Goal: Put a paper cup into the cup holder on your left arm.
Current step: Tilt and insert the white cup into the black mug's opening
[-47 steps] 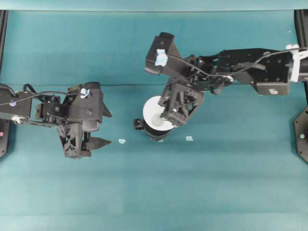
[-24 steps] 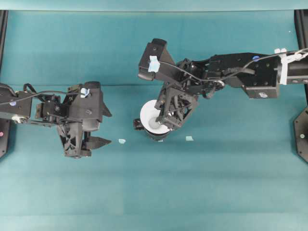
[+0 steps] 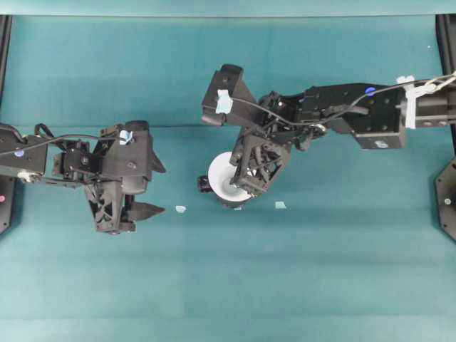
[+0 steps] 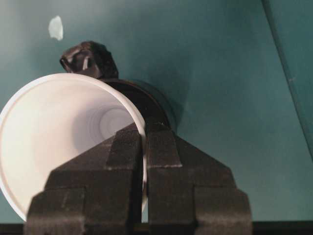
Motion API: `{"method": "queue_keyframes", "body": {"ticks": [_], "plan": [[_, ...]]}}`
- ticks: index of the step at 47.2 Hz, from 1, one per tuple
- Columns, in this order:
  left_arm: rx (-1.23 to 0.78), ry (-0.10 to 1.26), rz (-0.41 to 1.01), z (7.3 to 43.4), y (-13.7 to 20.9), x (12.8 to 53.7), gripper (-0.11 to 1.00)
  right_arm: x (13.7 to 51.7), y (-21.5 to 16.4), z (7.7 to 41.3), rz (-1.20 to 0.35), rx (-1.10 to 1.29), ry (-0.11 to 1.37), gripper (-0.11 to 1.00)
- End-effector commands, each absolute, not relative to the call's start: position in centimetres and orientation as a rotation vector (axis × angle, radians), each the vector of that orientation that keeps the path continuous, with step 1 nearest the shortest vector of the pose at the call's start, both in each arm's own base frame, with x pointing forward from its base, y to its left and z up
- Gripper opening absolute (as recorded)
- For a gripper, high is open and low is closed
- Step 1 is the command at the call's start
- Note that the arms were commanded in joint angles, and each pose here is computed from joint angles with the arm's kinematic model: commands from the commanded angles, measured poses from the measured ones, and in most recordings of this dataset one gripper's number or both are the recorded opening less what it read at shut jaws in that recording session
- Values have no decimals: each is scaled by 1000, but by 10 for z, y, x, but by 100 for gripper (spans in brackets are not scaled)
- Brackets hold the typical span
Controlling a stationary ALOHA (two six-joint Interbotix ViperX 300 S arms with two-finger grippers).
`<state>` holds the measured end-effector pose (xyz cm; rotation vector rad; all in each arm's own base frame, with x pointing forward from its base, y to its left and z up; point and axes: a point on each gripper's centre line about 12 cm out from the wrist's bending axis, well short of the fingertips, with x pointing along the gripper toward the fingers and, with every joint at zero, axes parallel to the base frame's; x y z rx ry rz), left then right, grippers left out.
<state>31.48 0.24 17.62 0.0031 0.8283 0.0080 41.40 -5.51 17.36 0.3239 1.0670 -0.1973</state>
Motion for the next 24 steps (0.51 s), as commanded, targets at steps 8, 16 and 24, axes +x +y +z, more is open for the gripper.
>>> {"method": "queue_keyframes", "body": {"ticks": [8, 16, 24], "plan": [[7, 805, 14, 182, 5, 319, 95, 418, -51, 177, -187, 316, 1053, -3], [7, 804, 14, 183, 5, 319, 95, 418, -51, 176, -186, 315, 1058, -3], [8, 804, 14, 183, 5, 319, 95, 418, -50, 177, -186, 318, 1058, 3]]}}
